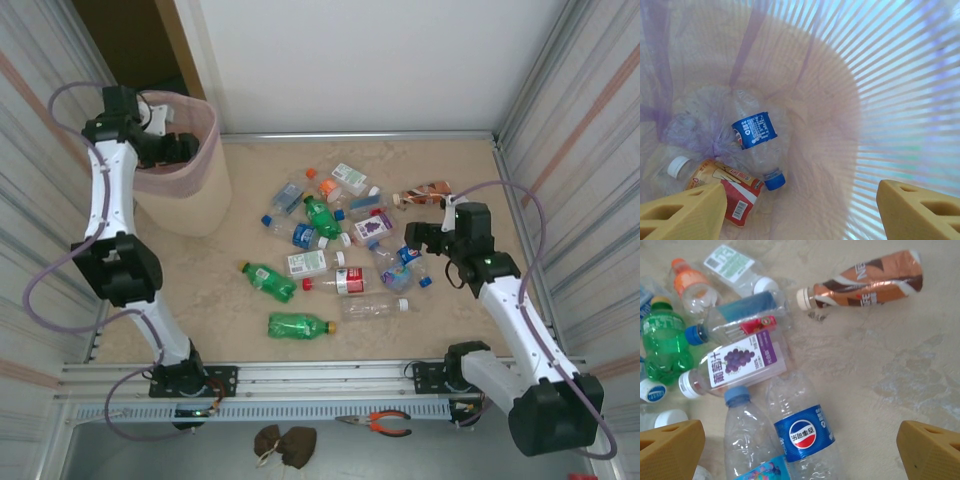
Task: Put the plastic bottles in the bin
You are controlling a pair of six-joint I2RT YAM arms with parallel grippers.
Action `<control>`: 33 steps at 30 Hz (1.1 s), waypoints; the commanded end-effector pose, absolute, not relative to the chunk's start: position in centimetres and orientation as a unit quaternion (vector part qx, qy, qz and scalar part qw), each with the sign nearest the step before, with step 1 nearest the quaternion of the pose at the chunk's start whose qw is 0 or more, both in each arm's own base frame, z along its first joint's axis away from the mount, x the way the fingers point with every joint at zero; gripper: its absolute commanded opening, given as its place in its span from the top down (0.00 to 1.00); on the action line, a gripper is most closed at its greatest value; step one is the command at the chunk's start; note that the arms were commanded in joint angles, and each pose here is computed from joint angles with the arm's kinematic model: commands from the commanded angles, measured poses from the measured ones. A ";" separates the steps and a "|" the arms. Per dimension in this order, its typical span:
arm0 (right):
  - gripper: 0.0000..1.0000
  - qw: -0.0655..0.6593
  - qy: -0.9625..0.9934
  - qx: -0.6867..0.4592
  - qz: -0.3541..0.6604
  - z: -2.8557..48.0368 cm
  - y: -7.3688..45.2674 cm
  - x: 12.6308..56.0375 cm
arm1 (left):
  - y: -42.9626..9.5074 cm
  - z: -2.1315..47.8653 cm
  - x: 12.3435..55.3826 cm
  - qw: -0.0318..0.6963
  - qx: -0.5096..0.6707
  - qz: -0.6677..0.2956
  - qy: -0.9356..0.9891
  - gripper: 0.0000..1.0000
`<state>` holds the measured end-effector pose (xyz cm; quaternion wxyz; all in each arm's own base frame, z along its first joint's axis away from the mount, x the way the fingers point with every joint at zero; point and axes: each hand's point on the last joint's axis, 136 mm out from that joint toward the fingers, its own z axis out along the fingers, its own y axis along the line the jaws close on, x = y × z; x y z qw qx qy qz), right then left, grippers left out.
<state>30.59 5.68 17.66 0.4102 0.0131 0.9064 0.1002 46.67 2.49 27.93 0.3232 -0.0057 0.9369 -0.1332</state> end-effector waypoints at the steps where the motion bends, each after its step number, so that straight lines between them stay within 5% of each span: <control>1: 0.04 0.370 0.922 0.018 0.111 16.9 6.4 30.5 | 0.9 32.1 45.4 0.370 0.010 -0.173 0.913 0.21; 20: 0.08 0.222 0.968 -0.018 0.112 11.6 8.9 32.2 | -5.2 40.7 38.2 0.473 0.063 -0.320 0.819 0.23; 33: 0.14 0.158 0.985 -0.019 0.068 7.8 8.3 33.7 | -6.9 40.5 35.3 0.480 0.063 -0.373 0.791 0.22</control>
